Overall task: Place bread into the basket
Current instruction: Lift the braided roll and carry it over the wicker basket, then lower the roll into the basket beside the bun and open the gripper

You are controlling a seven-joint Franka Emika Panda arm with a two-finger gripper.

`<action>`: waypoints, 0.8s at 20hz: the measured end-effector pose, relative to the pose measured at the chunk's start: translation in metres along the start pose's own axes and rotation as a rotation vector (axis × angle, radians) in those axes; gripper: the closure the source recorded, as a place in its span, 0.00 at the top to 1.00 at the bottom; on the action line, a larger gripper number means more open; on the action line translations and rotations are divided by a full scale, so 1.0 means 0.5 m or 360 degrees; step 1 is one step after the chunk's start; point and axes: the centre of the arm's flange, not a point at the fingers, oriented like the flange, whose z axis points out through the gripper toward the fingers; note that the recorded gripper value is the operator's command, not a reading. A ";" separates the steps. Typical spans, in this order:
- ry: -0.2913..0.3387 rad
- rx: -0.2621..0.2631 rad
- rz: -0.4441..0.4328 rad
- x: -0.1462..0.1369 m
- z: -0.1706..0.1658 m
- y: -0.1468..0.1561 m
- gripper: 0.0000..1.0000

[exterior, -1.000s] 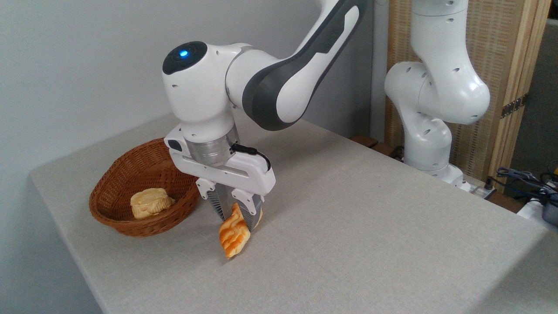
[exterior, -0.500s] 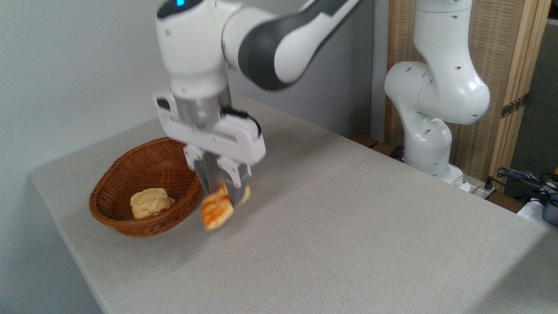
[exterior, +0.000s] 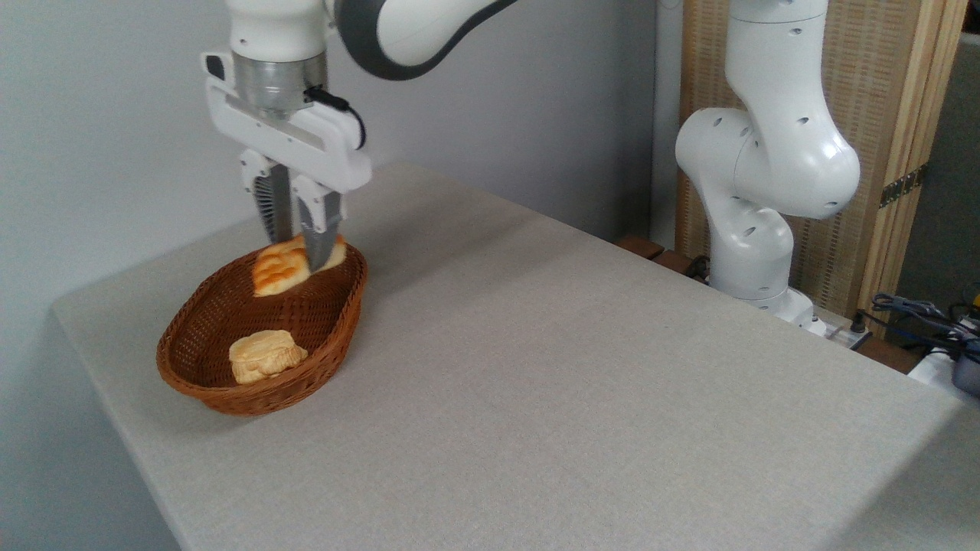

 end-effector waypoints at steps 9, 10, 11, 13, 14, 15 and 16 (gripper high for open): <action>0.0009 -0.0073 -0.0173 0.057 0.126 0.015 1.00; 0.0000 -0.0079 -0.0198 0.059 0.138 0.010 1.00; -0.0004 -0.0081 -0.0207 0.060 0.144 0.008 1.00; -0.0013 -0.0088 -0.0220 0.063 0.161 0.004 1.00; -0.0022 -0.0094 -0.0221 0.064 0.172 0.003 1.00; -0.0027 -0.0097 -0.0220 0.064 0.177 0.004 1.00; -0.0033 -0.0101 -0.0219 0.065 0.184 0.005 1.00</action>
